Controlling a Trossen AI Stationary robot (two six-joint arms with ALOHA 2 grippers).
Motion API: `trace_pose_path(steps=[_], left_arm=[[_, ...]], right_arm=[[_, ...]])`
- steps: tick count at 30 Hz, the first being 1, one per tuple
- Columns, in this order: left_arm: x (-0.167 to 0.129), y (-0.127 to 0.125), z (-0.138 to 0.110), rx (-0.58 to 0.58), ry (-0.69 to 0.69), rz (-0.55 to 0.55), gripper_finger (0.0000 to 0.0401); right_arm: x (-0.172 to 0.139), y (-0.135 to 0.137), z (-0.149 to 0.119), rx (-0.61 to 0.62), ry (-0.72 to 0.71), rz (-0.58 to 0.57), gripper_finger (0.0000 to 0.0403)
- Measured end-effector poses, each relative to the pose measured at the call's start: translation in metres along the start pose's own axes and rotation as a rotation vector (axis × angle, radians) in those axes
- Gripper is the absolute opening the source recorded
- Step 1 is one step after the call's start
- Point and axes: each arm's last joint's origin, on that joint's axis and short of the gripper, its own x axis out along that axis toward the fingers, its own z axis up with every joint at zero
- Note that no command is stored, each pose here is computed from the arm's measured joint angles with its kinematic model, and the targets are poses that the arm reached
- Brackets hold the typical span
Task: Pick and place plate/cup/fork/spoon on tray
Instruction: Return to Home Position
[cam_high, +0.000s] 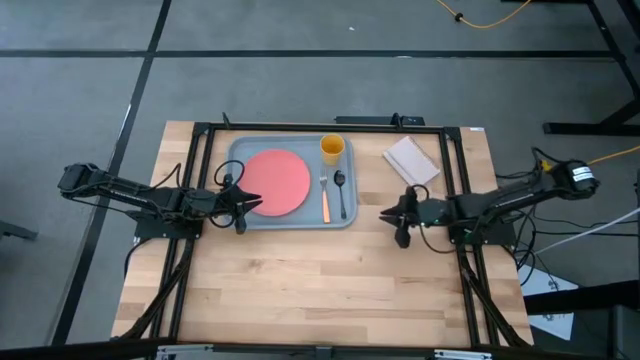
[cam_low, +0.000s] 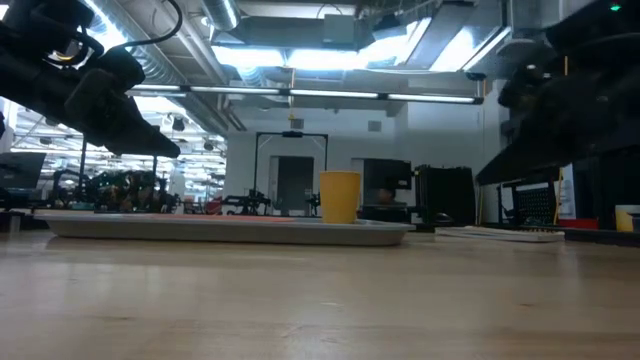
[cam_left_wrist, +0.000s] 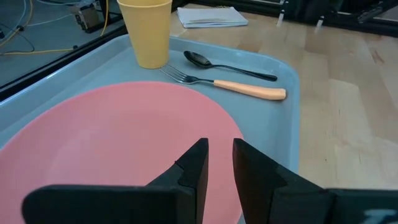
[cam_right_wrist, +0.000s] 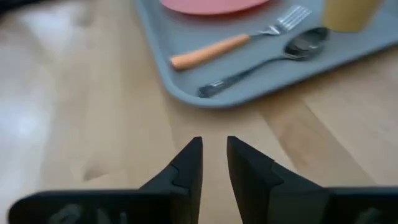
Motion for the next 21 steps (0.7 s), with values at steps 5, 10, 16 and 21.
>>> trace_pose_path(steps=[5,10,16,21], left_arm=[[0.0,0.0,0.0,0.0,0.0,0.0,0.0066],[0.0,0.0,0.0,0.0,0.0,0.0,0.0066],[0.0,0.0,0.0,0.0,0.001,0.0,0.0066],[0.0,0.0,0.0,0.0,0.0,0.0,0.0066]], right_arm=[[-0.003,-0.003,-0.013,-0.054,-0.053,0.119,0.0078],[-0.009,0.0,-0.027,-0.117,-0.155,0.26,0.0078],[-0.014,0.008,-0.028,-0.237,-0.213,0.318,0.0078],[-0.023,0.01,-0.017,-0.358,-0.344,0.379,0.0078]])
